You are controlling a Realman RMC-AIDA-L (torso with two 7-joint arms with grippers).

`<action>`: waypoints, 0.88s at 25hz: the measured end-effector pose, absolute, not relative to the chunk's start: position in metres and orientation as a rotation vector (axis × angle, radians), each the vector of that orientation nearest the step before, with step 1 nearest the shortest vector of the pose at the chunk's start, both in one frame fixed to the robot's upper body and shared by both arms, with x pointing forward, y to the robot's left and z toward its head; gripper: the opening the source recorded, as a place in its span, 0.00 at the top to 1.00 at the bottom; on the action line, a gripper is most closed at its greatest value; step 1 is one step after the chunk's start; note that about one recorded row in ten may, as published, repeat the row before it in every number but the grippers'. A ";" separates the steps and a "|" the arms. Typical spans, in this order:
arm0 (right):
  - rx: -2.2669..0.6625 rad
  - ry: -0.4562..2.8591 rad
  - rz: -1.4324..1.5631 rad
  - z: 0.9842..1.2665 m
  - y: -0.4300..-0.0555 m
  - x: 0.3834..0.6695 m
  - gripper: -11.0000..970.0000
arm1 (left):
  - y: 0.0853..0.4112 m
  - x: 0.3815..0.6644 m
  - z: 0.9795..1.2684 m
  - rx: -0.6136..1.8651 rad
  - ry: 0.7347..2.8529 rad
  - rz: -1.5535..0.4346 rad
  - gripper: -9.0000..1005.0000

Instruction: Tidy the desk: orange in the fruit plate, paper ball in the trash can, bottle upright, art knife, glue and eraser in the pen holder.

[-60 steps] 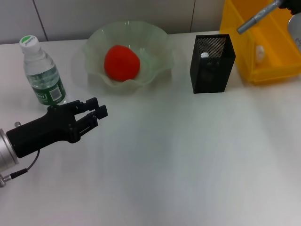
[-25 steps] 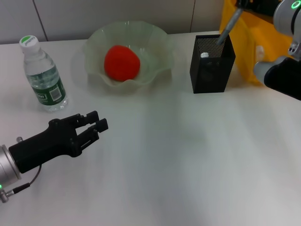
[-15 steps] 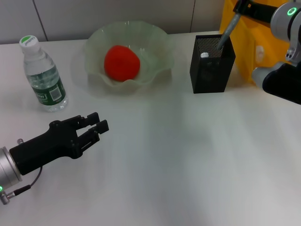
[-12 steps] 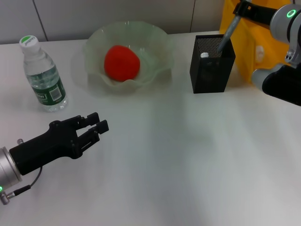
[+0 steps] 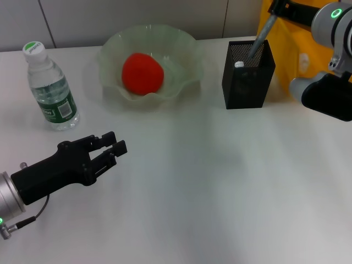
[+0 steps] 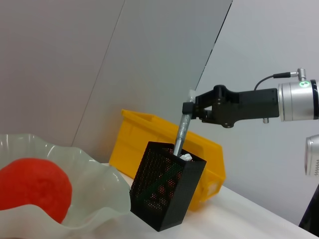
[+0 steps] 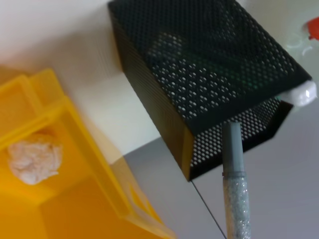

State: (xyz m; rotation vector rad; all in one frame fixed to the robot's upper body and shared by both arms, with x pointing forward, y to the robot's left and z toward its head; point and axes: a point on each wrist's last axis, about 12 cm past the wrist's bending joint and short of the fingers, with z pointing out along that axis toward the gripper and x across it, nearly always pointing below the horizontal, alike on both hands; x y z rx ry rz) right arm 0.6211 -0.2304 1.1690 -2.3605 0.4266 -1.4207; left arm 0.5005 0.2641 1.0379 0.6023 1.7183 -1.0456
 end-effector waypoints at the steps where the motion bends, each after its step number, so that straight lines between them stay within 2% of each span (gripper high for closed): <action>1: -2.355 0.428 -1.423 1.170 -0.230 0.621 0.85 | 0.264 0.501 1.038 0.602 1.718 -1.046 0.63; 11: -2.356 0.436 -1.421 1.169 -0.231 0.621 0.85 | 0.264 0.501 1.038 0.602 1.718 -1.046 0.63; 22: -2.340 0.425 -1.447 1.159 -0.233 0.619 0.79 | 0.264 0.500 1.038 0.603 1.718 -1.045 0.63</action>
